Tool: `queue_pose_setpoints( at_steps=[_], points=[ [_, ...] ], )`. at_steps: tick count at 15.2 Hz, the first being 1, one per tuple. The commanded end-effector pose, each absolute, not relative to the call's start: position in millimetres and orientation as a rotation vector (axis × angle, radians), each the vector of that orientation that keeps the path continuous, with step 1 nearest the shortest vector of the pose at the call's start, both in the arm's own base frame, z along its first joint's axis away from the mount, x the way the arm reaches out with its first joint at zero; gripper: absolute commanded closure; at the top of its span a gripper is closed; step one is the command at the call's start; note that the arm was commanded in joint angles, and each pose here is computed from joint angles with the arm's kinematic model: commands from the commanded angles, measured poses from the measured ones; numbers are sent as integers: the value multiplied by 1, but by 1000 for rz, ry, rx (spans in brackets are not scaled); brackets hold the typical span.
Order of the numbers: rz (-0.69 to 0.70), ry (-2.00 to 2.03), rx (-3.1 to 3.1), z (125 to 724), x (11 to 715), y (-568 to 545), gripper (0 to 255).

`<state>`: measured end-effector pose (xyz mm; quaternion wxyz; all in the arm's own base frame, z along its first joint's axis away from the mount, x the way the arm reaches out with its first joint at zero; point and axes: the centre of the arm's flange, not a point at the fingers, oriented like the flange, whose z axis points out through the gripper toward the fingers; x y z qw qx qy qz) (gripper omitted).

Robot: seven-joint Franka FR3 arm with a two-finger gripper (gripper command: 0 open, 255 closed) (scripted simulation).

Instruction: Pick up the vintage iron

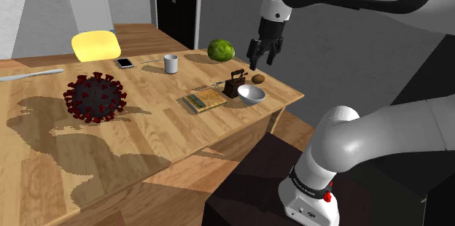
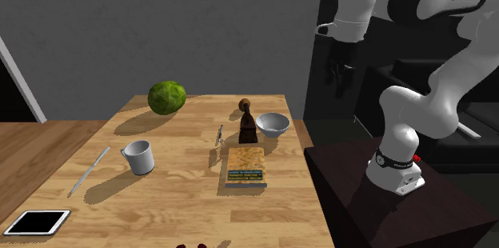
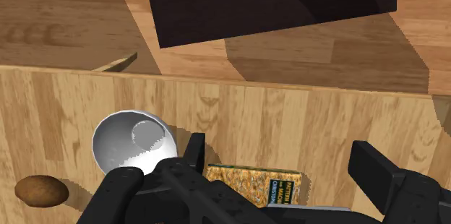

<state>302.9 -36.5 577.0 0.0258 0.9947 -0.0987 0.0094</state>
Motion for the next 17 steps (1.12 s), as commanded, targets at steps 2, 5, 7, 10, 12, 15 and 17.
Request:
queue_pose_setpoints(
  at_steps=[2,5,7,10,12,15,17],
  points=[
    [20,-359,3067,573,316,-40,0],
    [-6,-520,3039,559,353,-55,0],
    [-24,-627,3016,549,377,-66,0],
    [-50,-785,2974,535,411,-87,0],
    [-68,-888,2941,525,432,-103,0],
    [-93,-1041,2885,510,461,-129,0],
    [-111,-1142,2843,499,479,-149,0]
  ],
)
